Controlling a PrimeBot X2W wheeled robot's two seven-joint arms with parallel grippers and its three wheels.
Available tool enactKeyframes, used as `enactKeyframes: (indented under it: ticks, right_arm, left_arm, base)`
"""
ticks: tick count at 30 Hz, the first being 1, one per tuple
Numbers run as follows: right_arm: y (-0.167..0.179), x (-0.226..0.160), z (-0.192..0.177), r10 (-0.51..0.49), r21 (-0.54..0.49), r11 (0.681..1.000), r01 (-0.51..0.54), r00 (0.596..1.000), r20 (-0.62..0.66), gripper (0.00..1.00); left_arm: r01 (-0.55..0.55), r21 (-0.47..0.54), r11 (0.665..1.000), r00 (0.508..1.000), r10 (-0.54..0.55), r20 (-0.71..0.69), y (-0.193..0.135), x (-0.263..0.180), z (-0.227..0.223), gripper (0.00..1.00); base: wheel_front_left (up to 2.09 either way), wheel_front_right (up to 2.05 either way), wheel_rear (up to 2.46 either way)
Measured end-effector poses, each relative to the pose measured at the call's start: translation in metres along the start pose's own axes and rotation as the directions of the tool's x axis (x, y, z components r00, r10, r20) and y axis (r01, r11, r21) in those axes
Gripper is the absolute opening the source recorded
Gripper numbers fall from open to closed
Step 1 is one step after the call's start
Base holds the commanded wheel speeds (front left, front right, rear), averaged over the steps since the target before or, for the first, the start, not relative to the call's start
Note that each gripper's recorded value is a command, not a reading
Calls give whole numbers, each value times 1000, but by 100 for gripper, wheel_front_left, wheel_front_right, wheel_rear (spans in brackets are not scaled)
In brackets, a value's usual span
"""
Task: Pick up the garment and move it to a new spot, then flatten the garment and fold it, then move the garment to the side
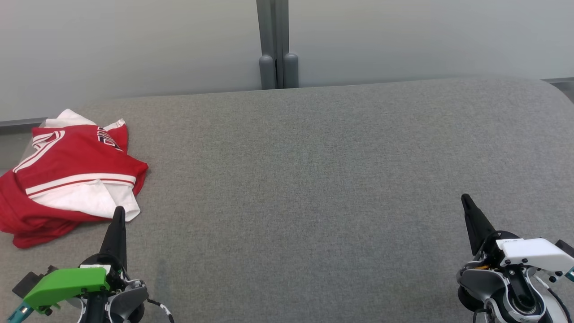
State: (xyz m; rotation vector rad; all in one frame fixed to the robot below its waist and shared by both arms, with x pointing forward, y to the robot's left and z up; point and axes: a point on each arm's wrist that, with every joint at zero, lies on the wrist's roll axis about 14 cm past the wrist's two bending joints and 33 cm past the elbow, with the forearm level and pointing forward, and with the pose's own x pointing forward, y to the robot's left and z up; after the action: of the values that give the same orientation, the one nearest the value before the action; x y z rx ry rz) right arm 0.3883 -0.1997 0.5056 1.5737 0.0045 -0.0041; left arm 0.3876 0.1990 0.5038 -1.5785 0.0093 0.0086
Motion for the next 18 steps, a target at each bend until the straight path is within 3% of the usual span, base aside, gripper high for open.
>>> enactKeyframes:
  ticks: [10, 11, 18]
  right_arm:
    - [0, 0, 0, 0, 0, 1000, 0, 1000, 0, 0]
    - [-1, 0, 0, -2, 1, 1000, 2, 1000, 0, 100]
    - [-31, -14, -3, -90, 12, 996, 90, 996, 5, 100]
  left_arm:
    - [0, 0, 1000, 1000, 0, 0, 0, 0, 0, 0]
    - [-3, -1, 1000, 1000, 3, 0, 1, 0, 0, 100]
    - [-96, -14, 995, 995, 96, 5, 32, -15, -3, 100]
  base:
    - [0, 0, 0]
    - [0, 0, 0]
    - [0, 0, 0]
